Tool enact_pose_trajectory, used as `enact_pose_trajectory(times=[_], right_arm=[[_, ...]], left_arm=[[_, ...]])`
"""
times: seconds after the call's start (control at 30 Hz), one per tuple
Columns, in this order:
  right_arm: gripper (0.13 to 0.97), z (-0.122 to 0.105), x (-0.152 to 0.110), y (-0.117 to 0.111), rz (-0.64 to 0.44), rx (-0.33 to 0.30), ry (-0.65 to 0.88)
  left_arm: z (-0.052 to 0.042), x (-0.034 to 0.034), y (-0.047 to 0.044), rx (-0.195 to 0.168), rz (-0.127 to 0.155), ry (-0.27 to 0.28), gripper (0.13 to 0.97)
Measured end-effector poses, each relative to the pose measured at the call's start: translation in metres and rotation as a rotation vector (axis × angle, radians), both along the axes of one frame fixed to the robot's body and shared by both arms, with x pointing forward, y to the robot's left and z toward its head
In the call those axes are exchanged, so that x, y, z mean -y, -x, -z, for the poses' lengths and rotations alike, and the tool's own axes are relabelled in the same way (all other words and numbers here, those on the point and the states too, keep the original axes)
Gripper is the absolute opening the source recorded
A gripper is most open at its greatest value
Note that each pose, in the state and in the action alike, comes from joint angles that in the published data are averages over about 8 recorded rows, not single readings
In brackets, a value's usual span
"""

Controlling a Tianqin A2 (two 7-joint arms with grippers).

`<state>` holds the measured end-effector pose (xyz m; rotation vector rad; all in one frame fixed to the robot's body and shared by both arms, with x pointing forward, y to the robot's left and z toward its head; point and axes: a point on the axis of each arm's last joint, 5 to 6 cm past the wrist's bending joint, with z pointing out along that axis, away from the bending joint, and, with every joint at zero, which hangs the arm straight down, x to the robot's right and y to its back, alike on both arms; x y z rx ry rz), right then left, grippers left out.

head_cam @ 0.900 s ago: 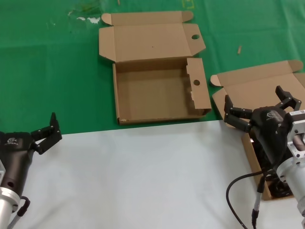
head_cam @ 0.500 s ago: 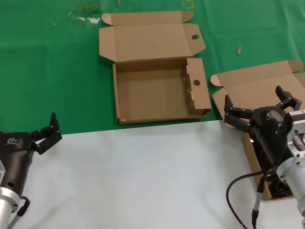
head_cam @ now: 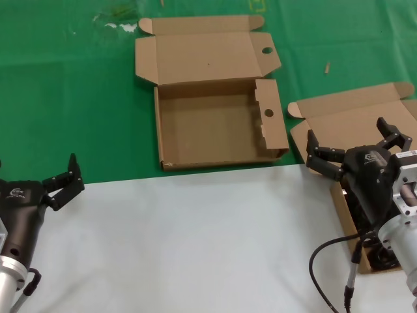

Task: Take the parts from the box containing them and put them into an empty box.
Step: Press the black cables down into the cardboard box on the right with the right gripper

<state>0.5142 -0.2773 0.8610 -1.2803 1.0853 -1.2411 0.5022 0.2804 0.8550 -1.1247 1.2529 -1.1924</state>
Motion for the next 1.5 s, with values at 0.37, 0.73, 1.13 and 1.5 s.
enact_pose_trajectory(times=[0.37,0.73,1.13,1.5], right_arm=[[0.966,0.000,0.000,0.000,0.000,0.000,0.000],[0.966,0.004,-0.014,-0.002,0.033,0.011,0.051],[0.966,-0.009,-0.009,0.007,0.029,0.037,0.164],[0.966,-0.060,0.036,0.026,-0.108,0.010,0.462]], left_arm=[[0.0000,0.0000,0.0000,0.000,0.000,0.000,0.868],[0.0000,0.0000,0.0000,0.000,0.000,0.000,0.685],[0.0000,0.0000,0.0000,0.000,0.000,0.000,0.424],[0.0000,0.0000,0.0000,0.000,0.000,0.000,0.279]])
